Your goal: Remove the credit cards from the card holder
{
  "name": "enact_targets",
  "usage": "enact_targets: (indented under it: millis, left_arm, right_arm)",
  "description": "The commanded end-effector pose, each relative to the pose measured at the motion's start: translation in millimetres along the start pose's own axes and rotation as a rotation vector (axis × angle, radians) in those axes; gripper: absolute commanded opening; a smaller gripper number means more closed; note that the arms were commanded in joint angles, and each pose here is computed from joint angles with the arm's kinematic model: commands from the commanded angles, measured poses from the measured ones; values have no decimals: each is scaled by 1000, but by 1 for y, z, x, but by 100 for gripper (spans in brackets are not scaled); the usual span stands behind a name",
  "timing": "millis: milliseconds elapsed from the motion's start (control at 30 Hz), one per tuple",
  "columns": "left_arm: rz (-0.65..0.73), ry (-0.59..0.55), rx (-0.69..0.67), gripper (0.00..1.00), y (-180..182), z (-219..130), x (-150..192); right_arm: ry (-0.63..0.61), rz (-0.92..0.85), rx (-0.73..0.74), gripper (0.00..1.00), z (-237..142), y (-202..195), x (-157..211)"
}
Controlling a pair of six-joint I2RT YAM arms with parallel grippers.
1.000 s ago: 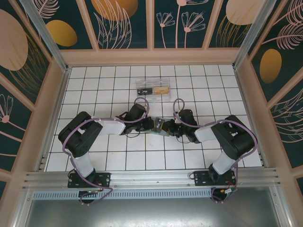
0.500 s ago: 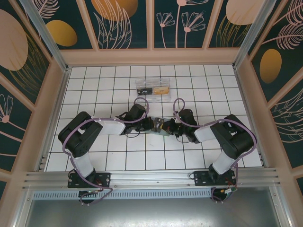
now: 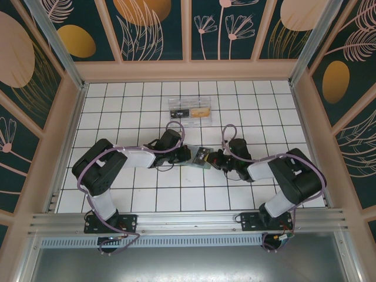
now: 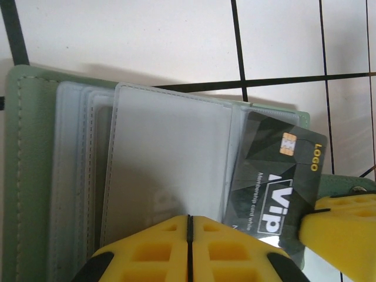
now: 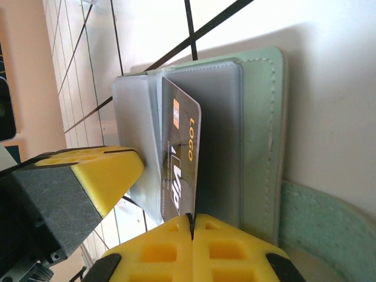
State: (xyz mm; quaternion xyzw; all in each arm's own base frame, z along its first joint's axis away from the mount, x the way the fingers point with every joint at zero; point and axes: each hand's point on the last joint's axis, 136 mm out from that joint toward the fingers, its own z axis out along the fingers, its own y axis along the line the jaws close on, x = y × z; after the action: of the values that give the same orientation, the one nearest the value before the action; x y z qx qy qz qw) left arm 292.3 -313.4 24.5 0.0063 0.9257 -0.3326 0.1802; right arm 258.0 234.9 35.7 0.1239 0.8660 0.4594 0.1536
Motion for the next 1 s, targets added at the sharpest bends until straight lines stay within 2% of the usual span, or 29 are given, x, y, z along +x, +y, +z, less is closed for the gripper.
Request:
enact_targets:
  millis: [0, 233, 333, 400, 500, 600, 633, 733, 967]
  left_arm:
    - [-12, 15, -51, 10, 12, -3, 9]
    - [-8, -22, -8, 13, -4, -13, -2]
    - [-2, -71, 46, 19, -24, -28, -15]
    - [0, -112, 69, 28, -35, -39, -25]
    - [-1, -196, 78, 47, -47, -63, -42]
    - [-12, -314, 55, 60, -50, -96, -59]
    - [-23, -359, 40, 72, -48, -109, -63]
    - [-56, -483, -13, 98, -37, -149, -73]
    - [-79, -657, -75, 99, -11, -219, -71]
  right_arm:
    - [-10, -32, 0, 0, -13, -1, 1]
    - [-63, -106, 25, 0, -39, 14, -5]
    - [-89, -148, 44, 0, -51, 23, -10]
    - [-101, -177, 63, 0, -58, 27, -12]
    - [-127, -245, 82, 0, -68, 41, -20]
    - [-143, -333, 99, 0, -74, 59, -30]
    - [-142, -372, 100, 0, -76, 68, -33]
    - [-143, -490, 135, 0, -77, 92, -48]
    - [-85, -888, 237, 0, -53, 143, -77]
